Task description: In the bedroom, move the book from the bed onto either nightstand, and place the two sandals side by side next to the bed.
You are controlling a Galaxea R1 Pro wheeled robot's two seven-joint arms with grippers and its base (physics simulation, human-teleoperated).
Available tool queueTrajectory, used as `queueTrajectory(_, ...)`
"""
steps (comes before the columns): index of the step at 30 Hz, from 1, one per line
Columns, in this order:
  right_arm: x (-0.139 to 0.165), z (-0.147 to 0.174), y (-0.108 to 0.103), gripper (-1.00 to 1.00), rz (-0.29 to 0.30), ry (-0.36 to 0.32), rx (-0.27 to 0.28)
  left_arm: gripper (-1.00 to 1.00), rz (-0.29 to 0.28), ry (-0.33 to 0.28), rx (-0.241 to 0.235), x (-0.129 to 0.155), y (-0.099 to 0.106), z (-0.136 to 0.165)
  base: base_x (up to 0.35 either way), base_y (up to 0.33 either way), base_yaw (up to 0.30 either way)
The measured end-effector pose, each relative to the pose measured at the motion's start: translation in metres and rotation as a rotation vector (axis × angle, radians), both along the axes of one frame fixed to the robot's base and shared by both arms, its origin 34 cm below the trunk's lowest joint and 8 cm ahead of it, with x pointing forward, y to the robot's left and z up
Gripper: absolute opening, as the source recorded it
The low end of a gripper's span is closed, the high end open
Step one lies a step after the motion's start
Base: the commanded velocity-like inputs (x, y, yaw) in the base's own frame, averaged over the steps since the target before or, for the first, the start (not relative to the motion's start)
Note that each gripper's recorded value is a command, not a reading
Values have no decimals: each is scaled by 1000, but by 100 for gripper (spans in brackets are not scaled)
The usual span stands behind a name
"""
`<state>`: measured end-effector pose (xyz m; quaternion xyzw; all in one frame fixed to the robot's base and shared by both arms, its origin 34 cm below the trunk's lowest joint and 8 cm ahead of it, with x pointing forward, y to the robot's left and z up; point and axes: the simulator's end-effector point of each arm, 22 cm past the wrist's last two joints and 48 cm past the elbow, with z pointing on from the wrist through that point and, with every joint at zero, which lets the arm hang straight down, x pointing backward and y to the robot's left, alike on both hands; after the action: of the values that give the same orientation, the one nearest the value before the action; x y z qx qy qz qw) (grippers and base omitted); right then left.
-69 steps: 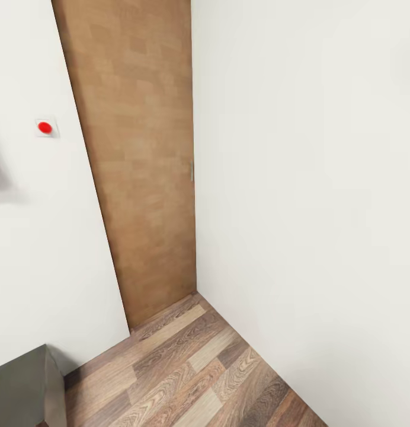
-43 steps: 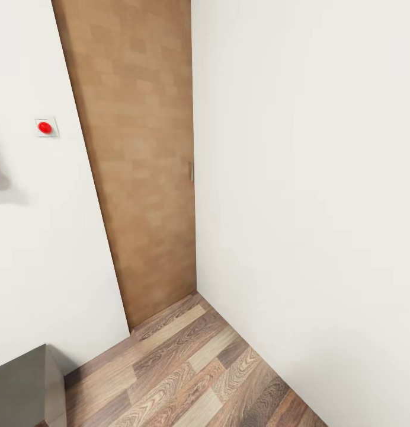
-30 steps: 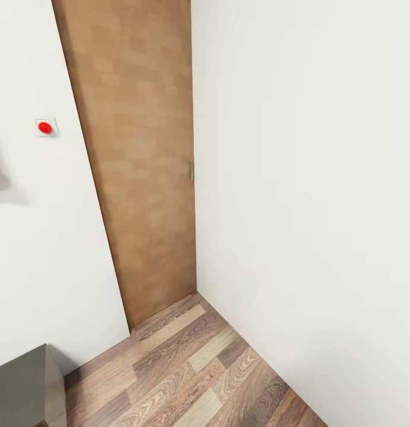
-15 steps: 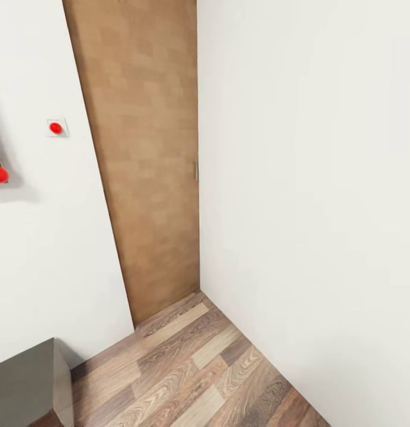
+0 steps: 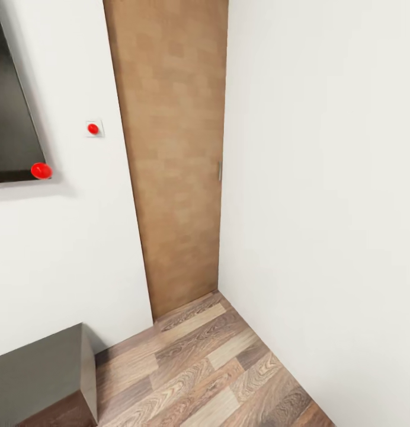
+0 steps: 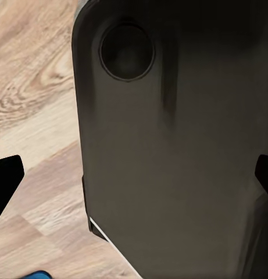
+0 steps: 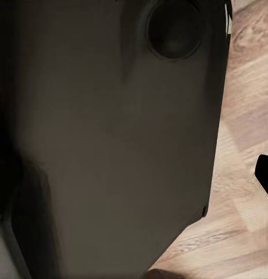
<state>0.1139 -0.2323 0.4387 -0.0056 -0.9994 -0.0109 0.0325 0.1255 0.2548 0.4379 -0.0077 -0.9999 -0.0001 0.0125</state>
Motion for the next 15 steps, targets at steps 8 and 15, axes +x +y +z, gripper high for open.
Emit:
queueTrajectory(8, 0, 0, 0, 100, 0, 0, 0, 100, 2, -1, 1, 0, 1, 0, 0, 0, 258)
queueTrajectory(15, 0, 0, 0, 100, 0, 0, 0, 100, 7, -2, 3, 1, 2, 0, 0, 0, 258)
